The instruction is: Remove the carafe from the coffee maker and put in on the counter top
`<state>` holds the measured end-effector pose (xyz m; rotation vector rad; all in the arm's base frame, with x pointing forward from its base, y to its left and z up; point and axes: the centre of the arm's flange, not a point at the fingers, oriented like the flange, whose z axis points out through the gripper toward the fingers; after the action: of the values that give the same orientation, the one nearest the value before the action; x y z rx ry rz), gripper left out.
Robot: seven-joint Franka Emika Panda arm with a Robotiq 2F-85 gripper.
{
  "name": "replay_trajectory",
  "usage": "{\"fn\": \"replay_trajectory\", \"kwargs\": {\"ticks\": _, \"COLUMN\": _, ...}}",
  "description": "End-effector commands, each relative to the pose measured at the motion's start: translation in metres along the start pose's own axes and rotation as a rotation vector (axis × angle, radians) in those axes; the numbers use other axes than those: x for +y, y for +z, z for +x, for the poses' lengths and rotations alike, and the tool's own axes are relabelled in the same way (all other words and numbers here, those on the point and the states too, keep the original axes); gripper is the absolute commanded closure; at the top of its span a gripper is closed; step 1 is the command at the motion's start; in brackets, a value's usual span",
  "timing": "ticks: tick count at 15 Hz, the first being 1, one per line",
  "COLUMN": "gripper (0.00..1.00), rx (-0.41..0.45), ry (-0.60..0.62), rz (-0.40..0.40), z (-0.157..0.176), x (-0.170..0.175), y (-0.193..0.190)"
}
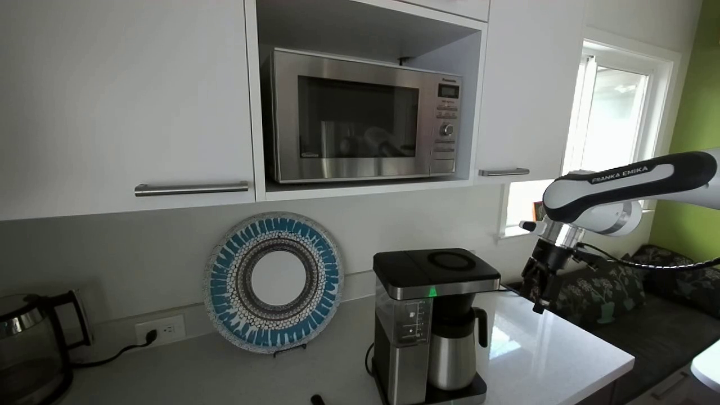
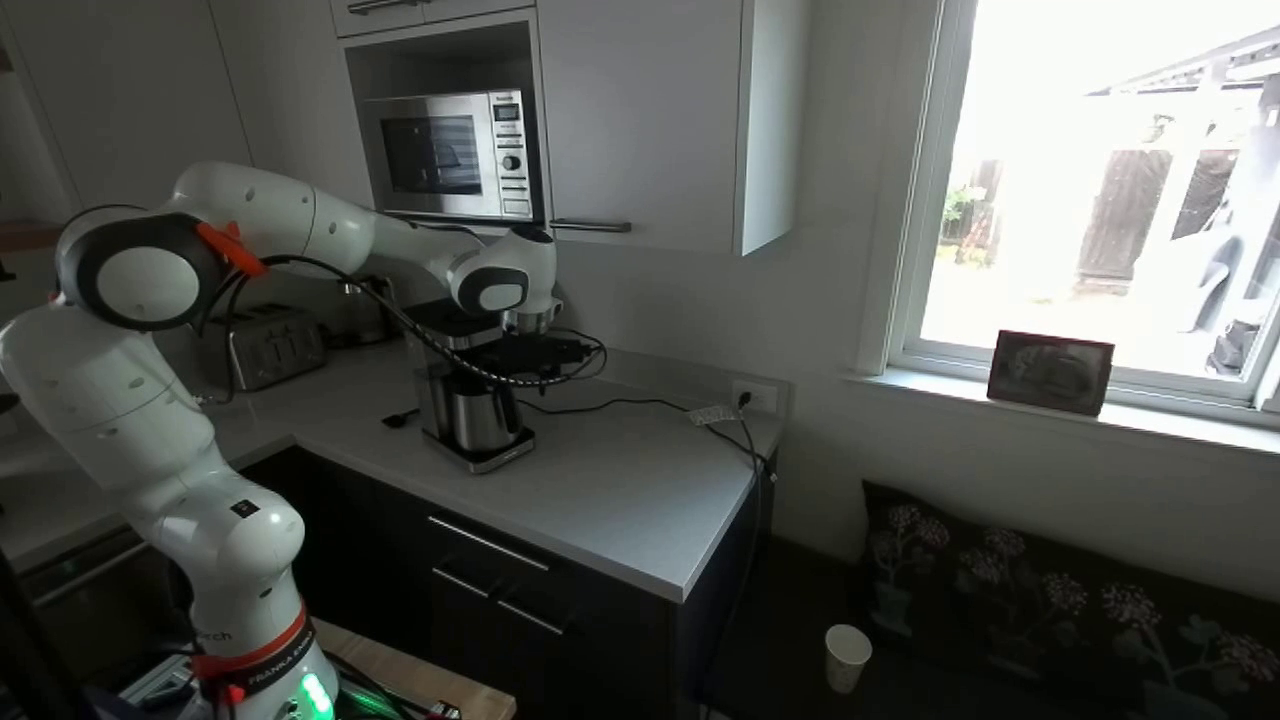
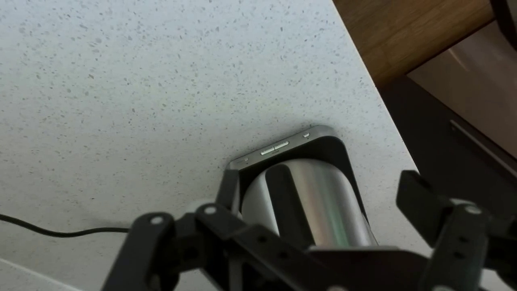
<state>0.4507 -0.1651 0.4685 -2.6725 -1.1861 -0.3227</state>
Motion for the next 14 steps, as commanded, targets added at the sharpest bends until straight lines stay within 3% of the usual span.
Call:
{"fn": "replay_trajectory", "kwargs": {"ticks": 1, "gripper": 0.0, "rx": 0.0, "ry": 0.0, "rz": 0.0, "z": 0.0, "x": 0.0, "y": 0.0}}
{"fn": "replay_trajectory", "kwargs": {"ticks": 7, "gripper": 0.0, "rx": 0.204, "ry": -0.164, "rz": 0.142, "z": 0.005, "x": 0.006, "y": 0.026}}
{"fn": "replay_trajectory", "kwargs": {"ticks": 14, "gripper": 0.0, "rx": 0.348, "ry": -0.305, "rz": 0.169, "z": 0.027, "x": 0.016, "y": 0.054}}
